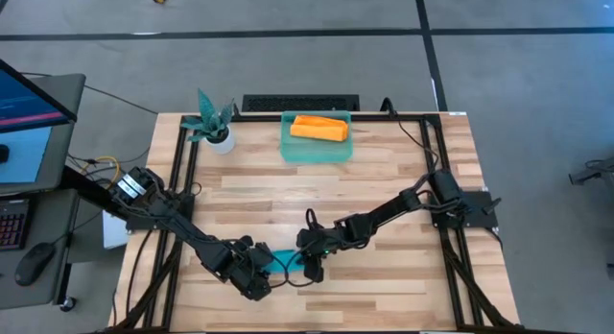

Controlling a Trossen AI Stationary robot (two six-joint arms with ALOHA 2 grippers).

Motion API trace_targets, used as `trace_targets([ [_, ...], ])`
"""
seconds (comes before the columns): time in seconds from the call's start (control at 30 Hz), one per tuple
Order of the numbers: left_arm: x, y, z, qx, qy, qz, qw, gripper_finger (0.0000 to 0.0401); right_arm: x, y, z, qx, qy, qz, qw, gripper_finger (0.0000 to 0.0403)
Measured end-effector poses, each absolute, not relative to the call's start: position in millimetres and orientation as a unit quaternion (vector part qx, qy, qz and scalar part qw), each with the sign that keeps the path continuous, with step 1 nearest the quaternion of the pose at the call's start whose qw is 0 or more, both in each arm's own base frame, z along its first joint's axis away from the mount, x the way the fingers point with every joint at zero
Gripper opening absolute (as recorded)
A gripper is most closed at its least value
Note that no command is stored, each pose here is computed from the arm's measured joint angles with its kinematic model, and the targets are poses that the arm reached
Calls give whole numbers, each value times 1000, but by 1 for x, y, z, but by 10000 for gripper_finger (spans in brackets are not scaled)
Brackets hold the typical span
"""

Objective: Roll microfiber towels into tight, uniform cylinder then place into a basket
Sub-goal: Put the blue microfiber cloth into the blue bin

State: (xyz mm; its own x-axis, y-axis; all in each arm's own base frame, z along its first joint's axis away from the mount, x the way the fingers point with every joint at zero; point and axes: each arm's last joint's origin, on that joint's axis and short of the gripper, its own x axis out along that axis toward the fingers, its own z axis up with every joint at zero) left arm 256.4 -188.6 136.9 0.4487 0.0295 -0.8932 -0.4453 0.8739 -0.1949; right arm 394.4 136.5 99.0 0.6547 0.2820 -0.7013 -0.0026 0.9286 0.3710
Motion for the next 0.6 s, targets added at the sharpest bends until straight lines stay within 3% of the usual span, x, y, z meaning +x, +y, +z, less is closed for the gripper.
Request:
trace_targets([
  [0.3,257,-188,137,-196,499,145,831,175,394,137,99,173,410,87,891,17],
  [0.6,261,-183,137,-186,508,137,830,210,394,137,98,171,411,85,891,17],
])
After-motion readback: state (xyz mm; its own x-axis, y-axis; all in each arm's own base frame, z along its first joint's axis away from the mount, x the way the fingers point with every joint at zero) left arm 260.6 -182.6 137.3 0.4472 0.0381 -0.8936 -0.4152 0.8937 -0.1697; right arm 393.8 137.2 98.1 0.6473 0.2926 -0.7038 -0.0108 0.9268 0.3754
